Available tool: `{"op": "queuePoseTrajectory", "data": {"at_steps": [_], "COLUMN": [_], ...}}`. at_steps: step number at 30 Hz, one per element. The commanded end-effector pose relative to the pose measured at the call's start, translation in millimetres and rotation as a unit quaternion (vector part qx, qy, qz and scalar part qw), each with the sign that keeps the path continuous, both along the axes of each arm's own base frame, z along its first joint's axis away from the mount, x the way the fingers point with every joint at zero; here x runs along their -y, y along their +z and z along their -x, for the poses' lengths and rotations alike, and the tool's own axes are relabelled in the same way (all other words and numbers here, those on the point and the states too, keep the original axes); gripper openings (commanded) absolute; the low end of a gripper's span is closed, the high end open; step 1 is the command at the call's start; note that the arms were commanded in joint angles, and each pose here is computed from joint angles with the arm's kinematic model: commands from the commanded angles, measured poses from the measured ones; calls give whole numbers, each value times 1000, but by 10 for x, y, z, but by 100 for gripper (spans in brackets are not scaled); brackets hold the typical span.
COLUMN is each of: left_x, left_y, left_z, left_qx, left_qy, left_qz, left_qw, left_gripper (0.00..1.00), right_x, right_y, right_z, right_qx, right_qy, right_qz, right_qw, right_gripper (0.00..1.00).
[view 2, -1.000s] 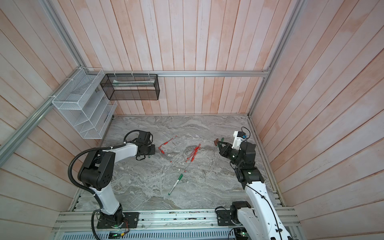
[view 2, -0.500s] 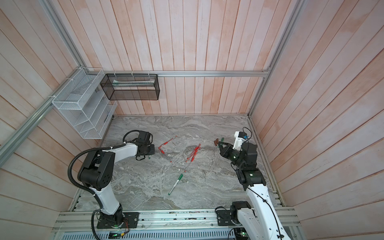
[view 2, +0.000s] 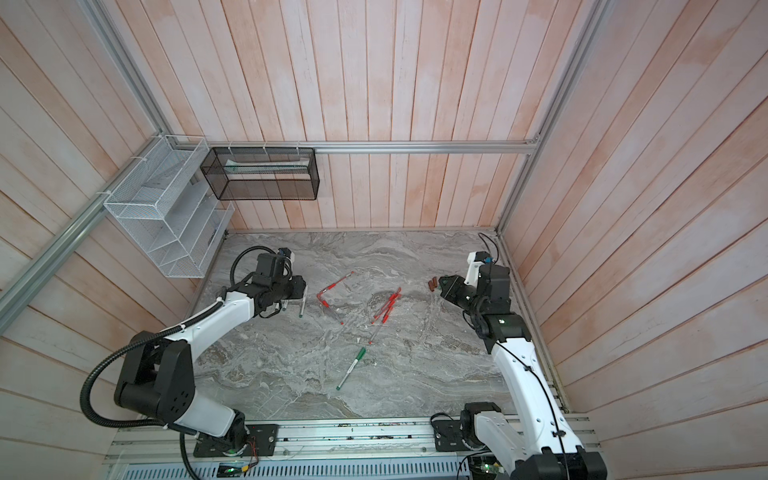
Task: Open the pen caps
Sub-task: 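Set the marker down with the left gripper while the right drops the cap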
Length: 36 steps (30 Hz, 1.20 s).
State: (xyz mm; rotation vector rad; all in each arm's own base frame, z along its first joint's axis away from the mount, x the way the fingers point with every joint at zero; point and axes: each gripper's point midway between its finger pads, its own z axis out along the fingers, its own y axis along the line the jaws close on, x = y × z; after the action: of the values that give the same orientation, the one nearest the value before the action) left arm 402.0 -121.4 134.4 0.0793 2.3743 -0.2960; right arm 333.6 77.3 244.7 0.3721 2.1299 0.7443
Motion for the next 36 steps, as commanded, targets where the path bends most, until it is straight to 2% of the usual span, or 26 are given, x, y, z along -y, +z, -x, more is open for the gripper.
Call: {"op": "queuePoseTrajectory", "data": {"at_steps": [1,8,12,17,29,36], "left_x": [70,-74,-246,-426,-545,-626], "left_y": [93,462,577,718,782,764], "left_z": [142,353,396,399,409,398], "left_qx": [23,85,108,125,133,131], "left_qy": [-53,-95,-93,-77,-68,-55], "left_qz": [25,59,65,84,81,83], "left_qw": [998,990,988,986,986,986], "left_gripper": [49,69,82,93,98,97], "right_x": [111,518,705,824,998,975], "right_y": [-44,-336,-514,-843,-1702,-1875], "right_z": [-101,-437,-602,-836,-1206,-1343], "right_qx": [-27,-106,-136,-176,-280,-292], "right_qy": [-6,-25,-37,-29,-3,6], "right_qz": [49,114,147,172,206,197], "right_qw": [998,987,979,969,938,936], "right_gripper": [0,0,0,0,0,0]}}
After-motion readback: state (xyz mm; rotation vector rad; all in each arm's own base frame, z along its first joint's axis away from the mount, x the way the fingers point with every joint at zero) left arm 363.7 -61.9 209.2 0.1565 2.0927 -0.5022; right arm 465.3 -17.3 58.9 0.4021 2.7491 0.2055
